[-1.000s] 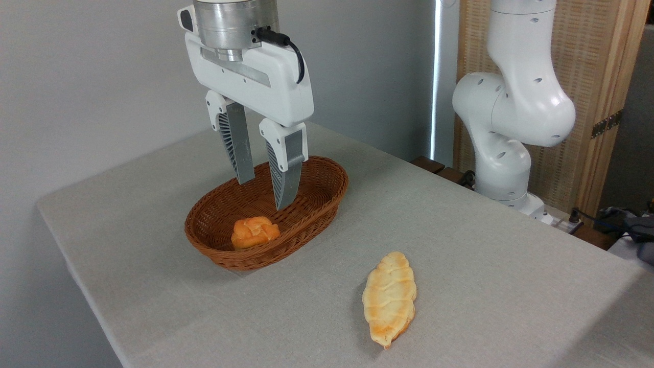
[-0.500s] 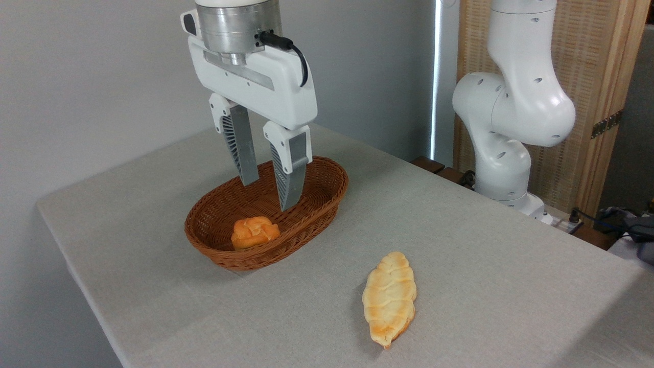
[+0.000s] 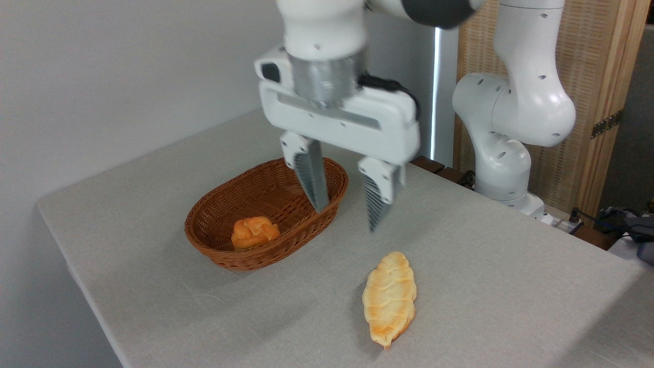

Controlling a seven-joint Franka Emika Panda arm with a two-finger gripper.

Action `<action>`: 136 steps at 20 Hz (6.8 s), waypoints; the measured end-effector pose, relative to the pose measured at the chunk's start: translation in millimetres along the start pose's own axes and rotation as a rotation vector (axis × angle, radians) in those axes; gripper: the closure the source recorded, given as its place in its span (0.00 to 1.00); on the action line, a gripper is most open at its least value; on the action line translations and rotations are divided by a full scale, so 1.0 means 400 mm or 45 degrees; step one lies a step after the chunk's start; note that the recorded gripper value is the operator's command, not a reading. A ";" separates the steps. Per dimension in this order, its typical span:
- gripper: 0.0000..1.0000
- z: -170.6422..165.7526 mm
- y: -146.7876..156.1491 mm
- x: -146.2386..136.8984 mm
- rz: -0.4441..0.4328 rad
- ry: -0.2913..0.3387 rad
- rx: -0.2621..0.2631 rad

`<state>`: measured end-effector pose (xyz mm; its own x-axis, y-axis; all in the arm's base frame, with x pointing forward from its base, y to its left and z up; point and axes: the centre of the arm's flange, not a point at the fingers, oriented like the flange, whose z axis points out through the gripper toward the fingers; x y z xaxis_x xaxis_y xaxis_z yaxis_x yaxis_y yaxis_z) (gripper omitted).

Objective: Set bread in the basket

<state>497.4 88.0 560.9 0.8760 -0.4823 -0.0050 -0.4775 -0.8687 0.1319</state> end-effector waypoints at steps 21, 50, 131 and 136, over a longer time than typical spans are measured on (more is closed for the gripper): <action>0.00 0.232 -0.159 -0.014 -0.083 -0.217 0.051; 0.00 0.359 -0.171 0.049 -0.052 -0.303 0.035; 0.00 -0.008 0.453 0.381 0.293 -0.025 0.080; 0.00 -0.060 0.231 0.298 0.275 0.006 0.098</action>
<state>559.1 -47.0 596.1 0.7529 -0.6578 0.0200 -0.6578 -0.7513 0.0533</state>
